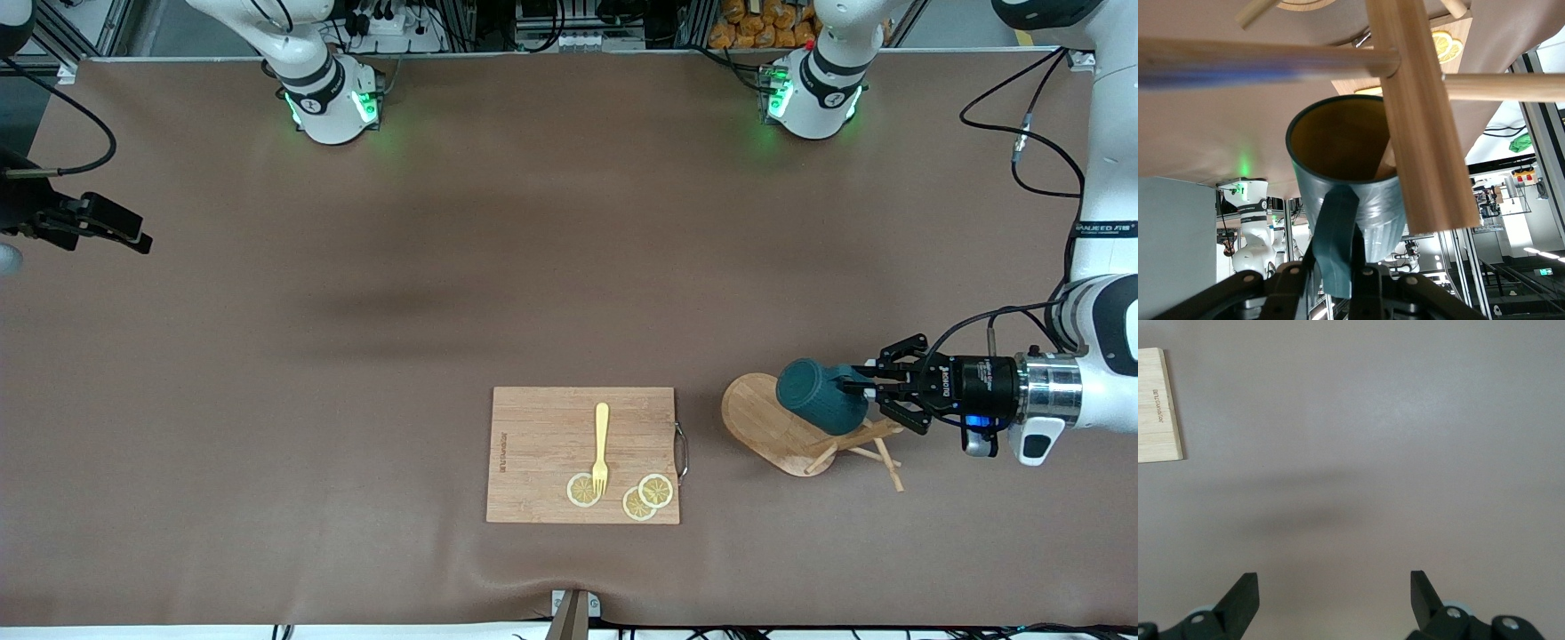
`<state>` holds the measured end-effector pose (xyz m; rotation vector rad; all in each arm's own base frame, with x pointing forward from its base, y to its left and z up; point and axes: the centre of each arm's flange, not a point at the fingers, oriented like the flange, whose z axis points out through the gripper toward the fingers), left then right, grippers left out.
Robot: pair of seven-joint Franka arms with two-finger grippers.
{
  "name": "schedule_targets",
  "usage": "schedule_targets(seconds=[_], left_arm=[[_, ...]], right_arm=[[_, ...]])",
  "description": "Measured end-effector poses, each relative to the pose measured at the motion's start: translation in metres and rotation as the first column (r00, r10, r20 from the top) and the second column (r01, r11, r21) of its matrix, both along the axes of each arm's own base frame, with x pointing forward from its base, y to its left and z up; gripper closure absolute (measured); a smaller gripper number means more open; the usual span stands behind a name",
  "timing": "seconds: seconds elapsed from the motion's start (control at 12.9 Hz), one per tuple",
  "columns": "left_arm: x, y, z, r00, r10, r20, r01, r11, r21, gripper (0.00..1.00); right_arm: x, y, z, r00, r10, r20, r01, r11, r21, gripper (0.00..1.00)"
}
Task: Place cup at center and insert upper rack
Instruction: 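Hang the mug handle onto a stand peg with the left gripper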
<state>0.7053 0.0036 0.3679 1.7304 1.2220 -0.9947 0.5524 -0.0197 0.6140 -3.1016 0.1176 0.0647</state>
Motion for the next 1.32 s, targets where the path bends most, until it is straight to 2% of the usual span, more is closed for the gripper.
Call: schedule_targets(seconds=[0.54, 0.85, 1.09, 1.32], left_arm=[[0.0005, 0.005, -0.0038, 1.0, 0.009, -0.004, -0.009, 1.0, 0.004, 0.8], [0.0017, 0.0076, -0.0054, 1.0, 0.019, -0.002, -0.019, 1.0, 0.007, 0.8], [0.0025, 0.0071, -0.0059, 1.0, 0.023, 0.0, -0.023, 1.0, 0.008, 0.8], [0.0033, 0.007, -0.0068, 1.0, 0.028, 0.002, -0.028, 1.0, 0.009, 0.79]], right_arm=[[-0.0002, -0.0018, 0.0003, 1.0, 0.0, -0.001, 0.0, 1.0, -0.017, 0.0], [-0.0032, -0.0046, -0.0006, 1.0, 0.001, -0.025, -0.002, 0.999, -0.041, 0.0], [-0.0079, -0.0054, -0.002, 0.998, 0.0, -0.063, -0.003, 0.999, -0.048, 0.0], [-0.009, -0.0053, -0.0026, 0.997, 0.0, -0.073, -0.003, 0.999, -0.048, 0.0]])
